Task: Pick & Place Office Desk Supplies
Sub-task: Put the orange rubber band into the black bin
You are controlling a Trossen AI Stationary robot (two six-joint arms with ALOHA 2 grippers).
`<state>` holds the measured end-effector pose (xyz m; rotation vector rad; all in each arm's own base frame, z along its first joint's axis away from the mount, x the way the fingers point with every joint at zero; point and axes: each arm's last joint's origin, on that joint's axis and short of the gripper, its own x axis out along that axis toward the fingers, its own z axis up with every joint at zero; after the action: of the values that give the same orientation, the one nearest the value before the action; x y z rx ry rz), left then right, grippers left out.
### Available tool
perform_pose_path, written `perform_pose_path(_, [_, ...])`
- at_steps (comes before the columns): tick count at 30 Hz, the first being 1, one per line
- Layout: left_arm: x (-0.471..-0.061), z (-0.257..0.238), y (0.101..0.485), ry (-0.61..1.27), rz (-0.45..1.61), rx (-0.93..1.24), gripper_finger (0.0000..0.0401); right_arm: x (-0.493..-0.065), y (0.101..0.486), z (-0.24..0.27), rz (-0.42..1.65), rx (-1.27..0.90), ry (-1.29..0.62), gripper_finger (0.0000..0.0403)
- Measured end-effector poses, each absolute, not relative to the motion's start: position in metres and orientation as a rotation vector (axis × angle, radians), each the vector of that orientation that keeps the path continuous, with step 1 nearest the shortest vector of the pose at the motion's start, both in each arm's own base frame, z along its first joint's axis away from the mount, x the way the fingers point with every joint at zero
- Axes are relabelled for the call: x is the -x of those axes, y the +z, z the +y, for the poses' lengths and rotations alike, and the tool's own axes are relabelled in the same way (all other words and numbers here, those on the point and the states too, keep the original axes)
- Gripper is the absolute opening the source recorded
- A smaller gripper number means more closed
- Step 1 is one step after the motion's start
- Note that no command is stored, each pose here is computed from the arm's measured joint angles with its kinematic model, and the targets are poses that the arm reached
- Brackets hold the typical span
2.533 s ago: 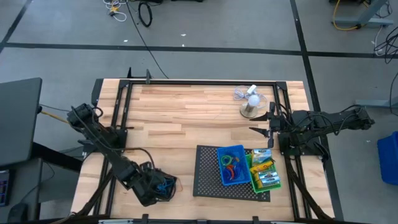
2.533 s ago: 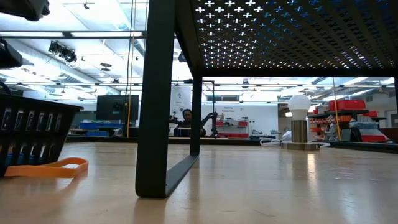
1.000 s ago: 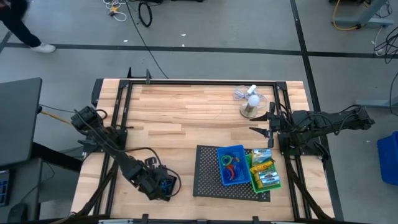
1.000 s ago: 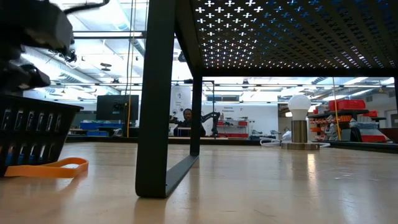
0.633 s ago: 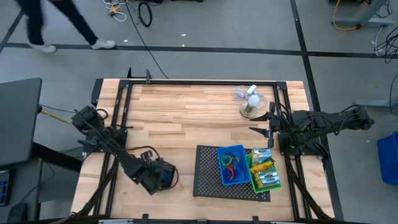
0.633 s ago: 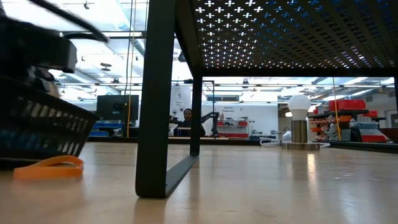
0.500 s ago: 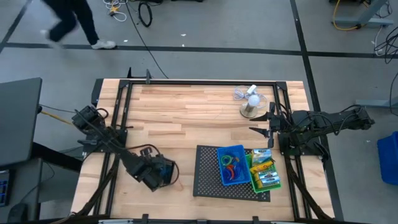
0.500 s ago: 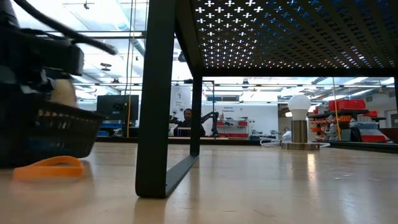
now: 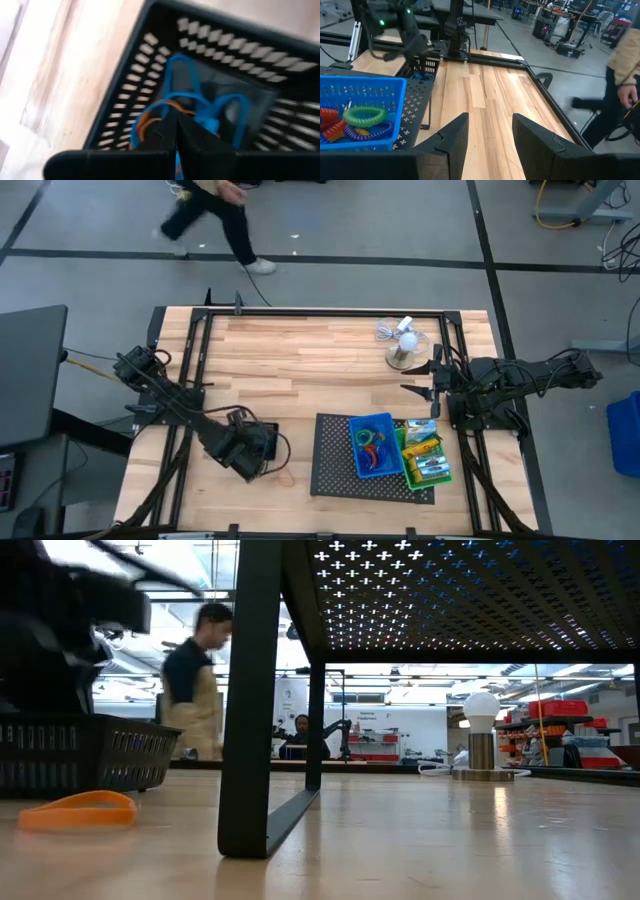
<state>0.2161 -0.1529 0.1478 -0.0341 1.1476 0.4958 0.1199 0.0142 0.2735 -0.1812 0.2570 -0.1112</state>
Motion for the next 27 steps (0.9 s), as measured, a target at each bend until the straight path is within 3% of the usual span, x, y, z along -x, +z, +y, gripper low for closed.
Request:
perform_pose_path(12, [-0.223, -0.184, 0.197, 0.232, 1.013, 0.032, 0.0032, -0.120, 0.274, 0.014, 0.257, 0.186, -0.110, 0.0160])
perform_pose_path(17, [-0.237, -0.200, 0.210, 0.078, 0.910, 0.129, 0.0095, -0.120, 0.274, 0.014, 0.257, 0.186, -0.110, 0.0160])
perform_pose_path(23, [-0.245, -0.205, 0.207, 0.022, 0.899, 0.191, 0.0185, -0.120, 0.274, 0.014, 0.258, 0.202, -0.108, 0.0160])
perform_pose_path(27, [-0.254, -0.209, 0.195, 0.003, 0.920, 0.228, 0.0208, -0.120, 0.273, 0.014, 0.267, 0.208, -0.107, 0.0160])
